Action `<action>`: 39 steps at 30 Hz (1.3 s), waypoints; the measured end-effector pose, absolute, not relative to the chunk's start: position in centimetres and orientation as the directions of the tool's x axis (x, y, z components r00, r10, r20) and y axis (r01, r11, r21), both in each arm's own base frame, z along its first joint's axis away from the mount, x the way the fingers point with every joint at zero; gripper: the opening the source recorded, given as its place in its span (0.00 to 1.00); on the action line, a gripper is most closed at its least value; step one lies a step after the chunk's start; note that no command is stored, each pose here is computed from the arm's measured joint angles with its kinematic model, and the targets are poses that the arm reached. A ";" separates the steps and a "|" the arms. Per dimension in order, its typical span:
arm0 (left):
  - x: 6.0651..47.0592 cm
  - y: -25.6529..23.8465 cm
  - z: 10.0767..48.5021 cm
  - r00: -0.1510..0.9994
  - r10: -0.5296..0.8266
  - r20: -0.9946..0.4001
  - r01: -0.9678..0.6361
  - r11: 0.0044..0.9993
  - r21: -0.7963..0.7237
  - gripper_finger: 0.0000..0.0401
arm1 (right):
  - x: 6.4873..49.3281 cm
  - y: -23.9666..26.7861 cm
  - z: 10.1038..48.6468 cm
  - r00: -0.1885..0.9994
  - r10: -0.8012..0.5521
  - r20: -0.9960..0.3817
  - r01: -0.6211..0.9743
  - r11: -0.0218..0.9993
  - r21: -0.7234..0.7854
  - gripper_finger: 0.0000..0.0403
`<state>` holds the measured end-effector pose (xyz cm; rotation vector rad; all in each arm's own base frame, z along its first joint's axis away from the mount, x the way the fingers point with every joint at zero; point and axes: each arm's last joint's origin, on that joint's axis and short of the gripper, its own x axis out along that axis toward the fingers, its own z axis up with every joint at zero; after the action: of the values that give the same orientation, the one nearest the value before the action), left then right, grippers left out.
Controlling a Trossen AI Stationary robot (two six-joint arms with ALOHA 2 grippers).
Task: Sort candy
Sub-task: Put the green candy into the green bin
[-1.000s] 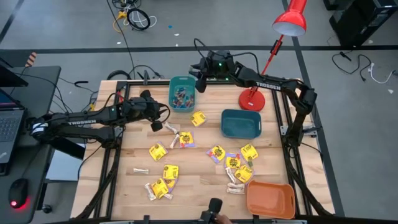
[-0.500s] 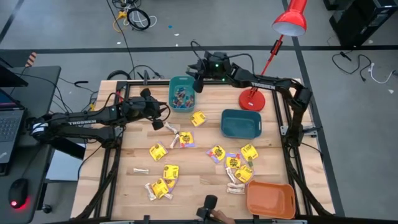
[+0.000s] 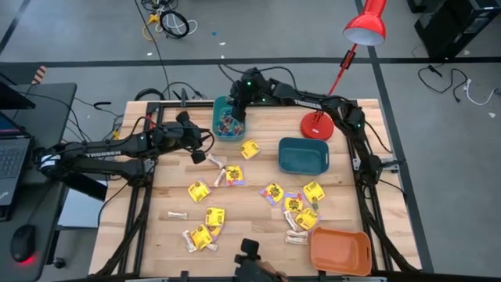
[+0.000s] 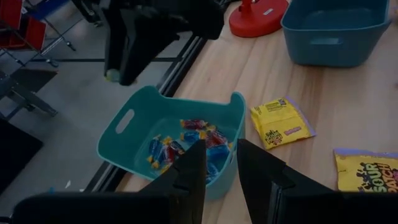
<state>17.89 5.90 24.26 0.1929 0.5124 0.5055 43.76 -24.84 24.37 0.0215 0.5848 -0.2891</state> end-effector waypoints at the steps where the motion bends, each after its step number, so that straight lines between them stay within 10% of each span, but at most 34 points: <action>1: 17.9 5.9 24.3 0.753 0.507 -0.419 -0.413 0.860 0.299 0.23 | 43.9 -25.0 24.1 0.780 -0.256 -0.572 0.273 0.960 -0.058 0.28; 39: 17.7 5.9 24.0 0.739 0.503 -0.449 -0.440 0.864 0.245 0.23 | 44.1 -25.2 18.7 0.600 -0.228 -0.767 0.369 0.929 0.013 0.28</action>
<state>17.75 5.86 23.98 0.1261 0.5282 0.5189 44.09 -25.20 18.69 0.1773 0.8614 -0.3481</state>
